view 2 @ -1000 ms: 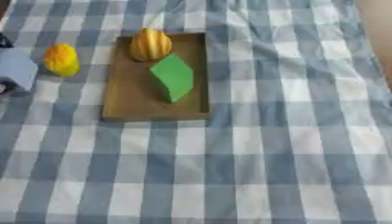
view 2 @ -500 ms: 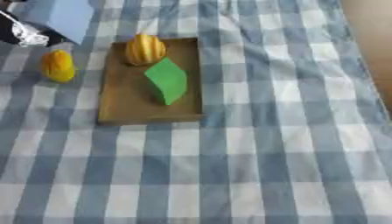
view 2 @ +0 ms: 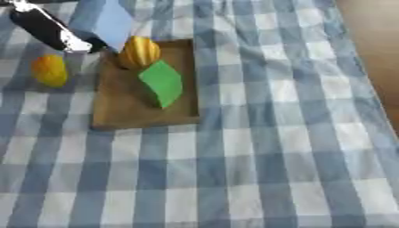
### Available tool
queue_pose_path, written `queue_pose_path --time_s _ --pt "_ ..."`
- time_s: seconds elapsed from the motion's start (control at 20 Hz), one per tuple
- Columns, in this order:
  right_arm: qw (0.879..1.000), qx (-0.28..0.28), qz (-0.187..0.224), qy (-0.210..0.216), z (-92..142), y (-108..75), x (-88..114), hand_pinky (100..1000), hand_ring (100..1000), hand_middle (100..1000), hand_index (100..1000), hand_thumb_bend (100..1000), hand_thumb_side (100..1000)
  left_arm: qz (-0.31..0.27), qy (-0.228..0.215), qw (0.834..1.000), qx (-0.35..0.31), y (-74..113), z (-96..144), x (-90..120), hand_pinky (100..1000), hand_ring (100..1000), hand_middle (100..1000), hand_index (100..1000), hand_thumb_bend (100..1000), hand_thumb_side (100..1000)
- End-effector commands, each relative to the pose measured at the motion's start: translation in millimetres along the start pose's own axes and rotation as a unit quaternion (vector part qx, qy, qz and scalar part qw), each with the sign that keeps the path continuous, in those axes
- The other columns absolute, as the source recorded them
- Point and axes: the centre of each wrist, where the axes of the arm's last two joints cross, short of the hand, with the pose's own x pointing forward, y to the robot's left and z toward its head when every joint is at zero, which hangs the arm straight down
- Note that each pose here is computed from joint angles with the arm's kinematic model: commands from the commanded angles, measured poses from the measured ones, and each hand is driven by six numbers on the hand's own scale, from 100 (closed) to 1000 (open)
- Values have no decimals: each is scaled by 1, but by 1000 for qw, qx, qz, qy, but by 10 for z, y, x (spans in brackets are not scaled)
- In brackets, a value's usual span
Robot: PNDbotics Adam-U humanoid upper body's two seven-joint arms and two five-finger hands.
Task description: Pick up objects on the table and place them in the box.
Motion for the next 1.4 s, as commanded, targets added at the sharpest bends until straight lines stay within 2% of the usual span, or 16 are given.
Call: queue_pose_path --time_s 0.05,0.25,0.4,0.65,0.95,1.2,1.4 --pt "1000 -6 7 -10 -50 -80 30 827 735 677 829 100 843 -16 16 1000 -20 22 -28 -49 733 669 566 710 121 329" --pt "1000 -5 7 -9 -48 -74 25 827 735 677 829 100 850 -23 29 998 -51 -77 -66 -124 740 679 570 708 123 294" --pt "1000 -3 8 -8 -43 -72 15 827 735 677 829 100 853 -34 30 997 -64 -75 -44 -145 747 683 570 700 115 277" --pt "1000 0 10 -6 -38 -64 3 827 735 677 830 100 856 -52 21 994 -99 -28 2 -122 767 704 587 673 124 309" --pt "1000 0 10 -3 -35 -60 -11 827 734 677 830 100 856 -39 10 990 -139 -87 -4 -132 793 732 615 688 145 339" --pt "1000 -2 8 -2 -36 -61 -17 827 734 677 830 100 856 -32 15 987 -157 -177 -24 -179 828 777 686 748 226 376" --pt "1000 -4 7 -3 -39 -64 -15 827 734 677 830 100 855 -29 18 986 -166 -242 -55 -216 898 864 790 851 355 459"
